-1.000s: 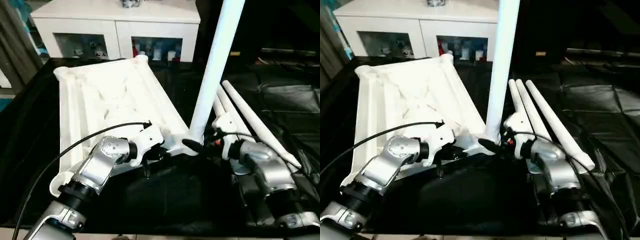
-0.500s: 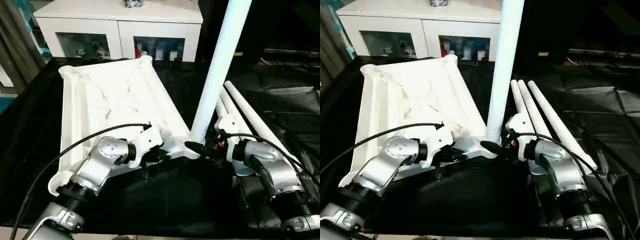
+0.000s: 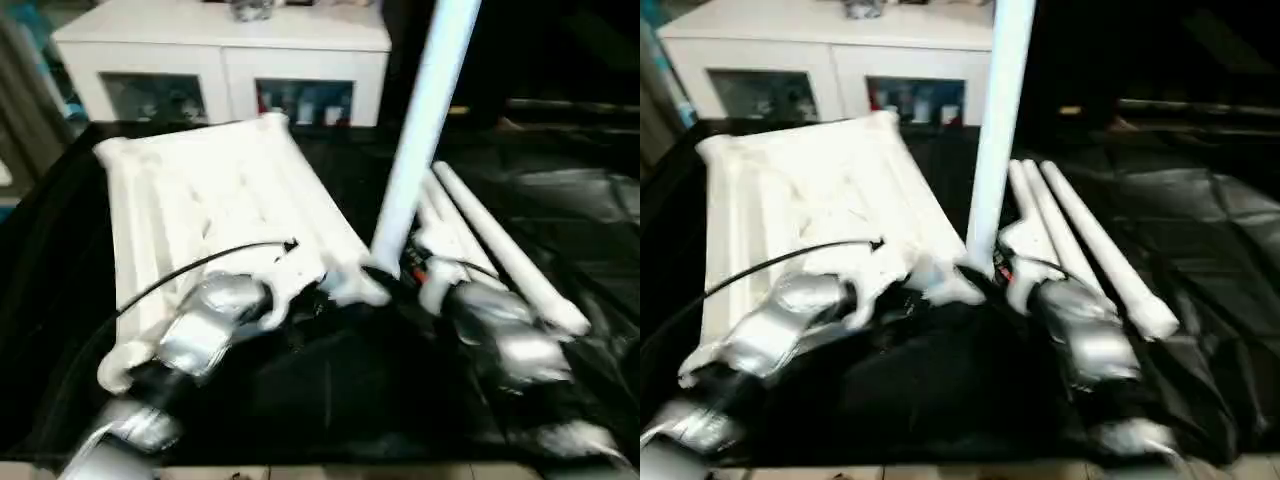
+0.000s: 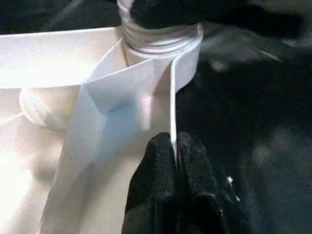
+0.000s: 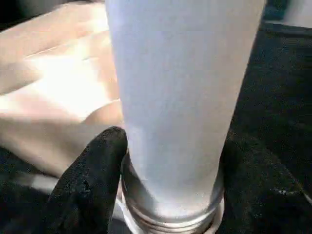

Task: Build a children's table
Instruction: Rotate leg to tighten

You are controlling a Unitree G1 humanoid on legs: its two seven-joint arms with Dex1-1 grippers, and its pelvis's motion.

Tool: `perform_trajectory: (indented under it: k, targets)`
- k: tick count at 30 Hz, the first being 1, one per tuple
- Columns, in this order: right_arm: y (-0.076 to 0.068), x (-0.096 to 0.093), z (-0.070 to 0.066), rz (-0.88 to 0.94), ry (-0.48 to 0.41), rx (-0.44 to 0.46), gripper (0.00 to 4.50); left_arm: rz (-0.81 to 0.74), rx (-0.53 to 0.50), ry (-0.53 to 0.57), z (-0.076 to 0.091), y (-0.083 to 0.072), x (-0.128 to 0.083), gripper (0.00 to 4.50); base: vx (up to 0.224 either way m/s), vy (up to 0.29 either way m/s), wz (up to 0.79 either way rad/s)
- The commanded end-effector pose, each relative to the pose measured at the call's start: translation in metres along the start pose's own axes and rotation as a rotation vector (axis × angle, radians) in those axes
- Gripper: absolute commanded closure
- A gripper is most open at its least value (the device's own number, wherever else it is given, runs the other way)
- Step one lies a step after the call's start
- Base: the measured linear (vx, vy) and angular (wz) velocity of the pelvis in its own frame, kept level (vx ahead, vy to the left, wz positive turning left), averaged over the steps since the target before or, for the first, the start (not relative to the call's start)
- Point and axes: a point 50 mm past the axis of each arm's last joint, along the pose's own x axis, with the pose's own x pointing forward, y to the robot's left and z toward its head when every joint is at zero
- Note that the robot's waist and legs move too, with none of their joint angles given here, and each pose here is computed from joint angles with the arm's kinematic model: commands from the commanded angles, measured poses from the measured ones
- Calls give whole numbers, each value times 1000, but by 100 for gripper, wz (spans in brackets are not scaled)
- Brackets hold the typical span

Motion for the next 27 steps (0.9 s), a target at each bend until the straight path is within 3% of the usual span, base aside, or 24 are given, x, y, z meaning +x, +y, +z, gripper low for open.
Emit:
perform_trajectory:
  k: [1, 3, 6, 11, 14, 16, 19, 23, 27]
  targets:
    - [-4, 1, -37, -191, 164, 105, 189, 76, -52, 10, 4, 2, 10, 450, -57, 17, -5]
    - [6, 11, -38, -241, 169, 125, 198, 120, -68, 11, 11, 2, 18, 450, -59, 21, -4]
    - [23, 23, -31, -174, 147, 88, 204, 127, -44, 1, 16, 0, 23, 450, -55, 42, -8]
    - [26, 26, -25, -144, 94, 92, 204, 105, -3, 7, 14, -1, 21, 450, 0, 0, 0]
    - [24, 26, -20, -126, 57, 90, 140, 82, 1, 3, 12, -1, 19, 450, 0, 0, 0]
    - [23, 25, -16, -114, 34, 92, 139, 69, 9, 3, 10, -2, 17, 450, 14, -43, 8]
    - [16, 21, -8, -69, 2, 53, 101, 28, 26, -8, 7, -3, 13, 450, 71, -70, -4]
    - [2, 1, 2, 80, -14, -41, 101, -65, 64, -18, 1, -5, 2, 450, 49, -14, -9]
    - [-4, -18, 4, 199, 4, -102, 101, -119, 101, -7, -4, -4, -6, 450, 41, -1, 1]
